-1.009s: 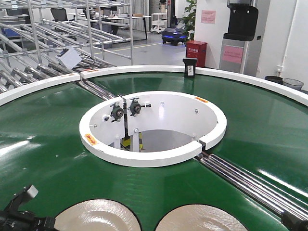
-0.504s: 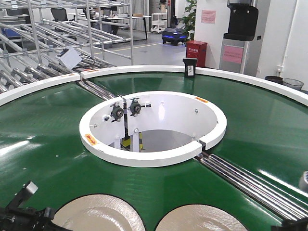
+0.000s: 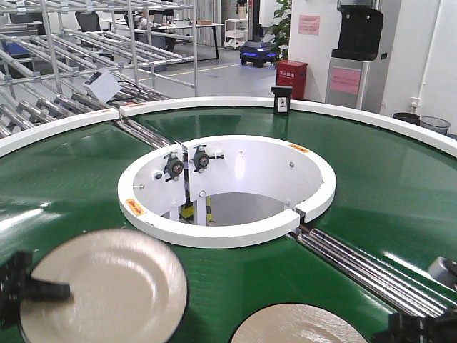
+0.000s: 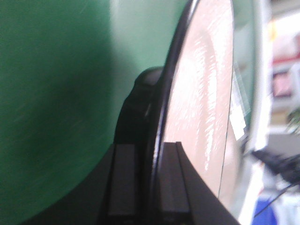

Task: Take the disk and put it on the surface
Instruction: 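Grip each plate rim and lift both plates off the carousel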

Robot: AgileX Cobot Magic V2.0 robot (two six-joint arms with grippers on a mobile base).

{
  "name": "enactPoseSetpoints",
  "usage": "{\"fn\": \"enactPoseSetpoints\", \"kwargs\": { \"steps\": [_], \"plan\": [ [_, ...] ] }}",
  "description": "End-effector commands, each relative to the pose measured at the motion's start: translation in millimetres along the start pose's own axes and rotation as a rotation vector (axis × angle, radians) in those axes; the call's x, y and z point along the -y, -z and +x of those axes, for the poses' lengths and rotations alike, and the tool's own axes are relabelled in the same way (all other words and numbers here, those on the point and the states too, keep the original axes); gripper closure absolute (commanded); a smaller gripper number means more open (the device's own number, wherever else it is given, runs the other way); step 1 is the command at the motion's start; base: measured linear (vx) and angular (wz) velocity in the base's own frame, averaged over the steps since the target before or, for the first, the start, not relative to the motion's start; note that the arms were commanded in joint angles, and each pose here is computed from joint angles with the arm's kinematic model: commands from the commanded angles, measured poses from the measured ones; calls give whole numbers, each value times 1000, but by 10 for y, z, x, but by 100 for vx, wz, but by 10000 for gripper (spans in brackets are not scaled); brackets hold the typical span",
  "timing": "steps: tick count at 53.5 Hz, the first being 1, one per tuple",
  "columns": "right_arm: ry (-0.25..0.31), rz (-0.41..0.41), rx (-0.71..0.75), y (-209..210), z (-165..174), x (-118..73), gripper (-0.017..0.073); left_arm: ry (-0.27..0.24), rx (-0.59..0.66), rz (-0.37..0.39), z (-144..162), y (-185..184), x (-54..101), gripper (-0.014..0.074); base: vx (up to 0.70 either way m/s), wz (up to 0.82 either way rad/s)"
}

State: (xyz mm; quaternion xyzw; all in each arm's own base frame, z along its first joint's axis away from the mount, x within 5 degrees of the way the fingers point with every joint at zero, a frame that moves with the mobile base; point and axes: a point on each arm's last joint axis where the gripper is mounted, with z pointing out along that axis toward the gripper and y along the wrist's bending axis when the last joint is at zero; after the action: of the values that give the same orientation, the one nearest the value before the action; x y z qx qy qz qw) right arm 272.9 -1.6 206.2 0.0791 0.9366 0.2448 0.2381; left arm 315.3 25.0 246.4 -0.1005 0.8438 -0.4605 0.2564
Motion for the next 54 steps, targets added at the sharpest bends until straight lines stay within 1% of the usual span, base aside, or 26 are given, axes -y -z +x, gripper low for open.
{"fn": "enactPoseSetpoints", "kwargs": {
  "steps": [1, 8, 11, 14, 19, 21, 26, 27, 31, 34, 40, 42, 44, 45, 49, 54],
  "plan": [
    [23, -77, 84, 17, -140, -101, 29, 0, 114, 193, -44, 236, 532, 595, 0, 0],
    [22, -71, 25, -177, -100, -76, 29, -43, 161, 217, 7, 383, 767, 595, 0, 0],
    [20, -84, -3, -259, -77, -79, 29, -71, 179, 216, 34, 437, 848, 595, 0, 0],
    [21, -112, -28, -339, -50, -112, 29, -85, 194, 216, 51, 476, 903, 595, 0, 0],
    [20, -184, -70, -463, 4, -216, 29, -73, 203, 223, 83, 525, 980, 595, 0, 0],
    [30, -206, -77, -507, 25, -274, 29, -76, 207, 227, 100, 549, 1016, 595, 0, 0],
    [41, -213, -91, -574, 63, -354, 53, -94, 229, 223, 121, 593, 1075, 595, 0, 0],
    [43, -215, -96, -583, 71, -368, 65, -97, 232, 222, 123, 599, 1082, 595, 0, 0],
    [20, -220, -106, -585, 78, -369, 127, -104, 251, 214, 126, 620, 1104, 595, 0, 0],
    [10, -227, -112, -581, 82, -373, 211, -102, 264, 209, 116, 625, 1104, 595, 0, 0],
    [7, -231, -114, -579, 82, -374, 416, -88, 305, 197, 78, 633, 1093, 595, 0, 0],
    [1, -240, -115, -577, 82, -382, 489, -85, 314, 195, 71, 635, 1091, 595, 0, 0],
    [-2, -247, -116, -572, 82, -390, 535, -82, 321, 194, 64, 637, 1090, 595, 0, 0],
    [-6, -255, -116, -568, 80, -399, 576, -81, 322, 195, 64, 637, 1090, 595, 0, 0],
    [-17, -286, -122, -545, 57, -441, 573, -81, 324, 194, 62, 637, 1089, 595, 0, 0],
    [-5, -347, -115, -466, -29, -548, 570, -83, 321, 188, 62, 634, 1082, 595, 0, 0]
  ]
}}
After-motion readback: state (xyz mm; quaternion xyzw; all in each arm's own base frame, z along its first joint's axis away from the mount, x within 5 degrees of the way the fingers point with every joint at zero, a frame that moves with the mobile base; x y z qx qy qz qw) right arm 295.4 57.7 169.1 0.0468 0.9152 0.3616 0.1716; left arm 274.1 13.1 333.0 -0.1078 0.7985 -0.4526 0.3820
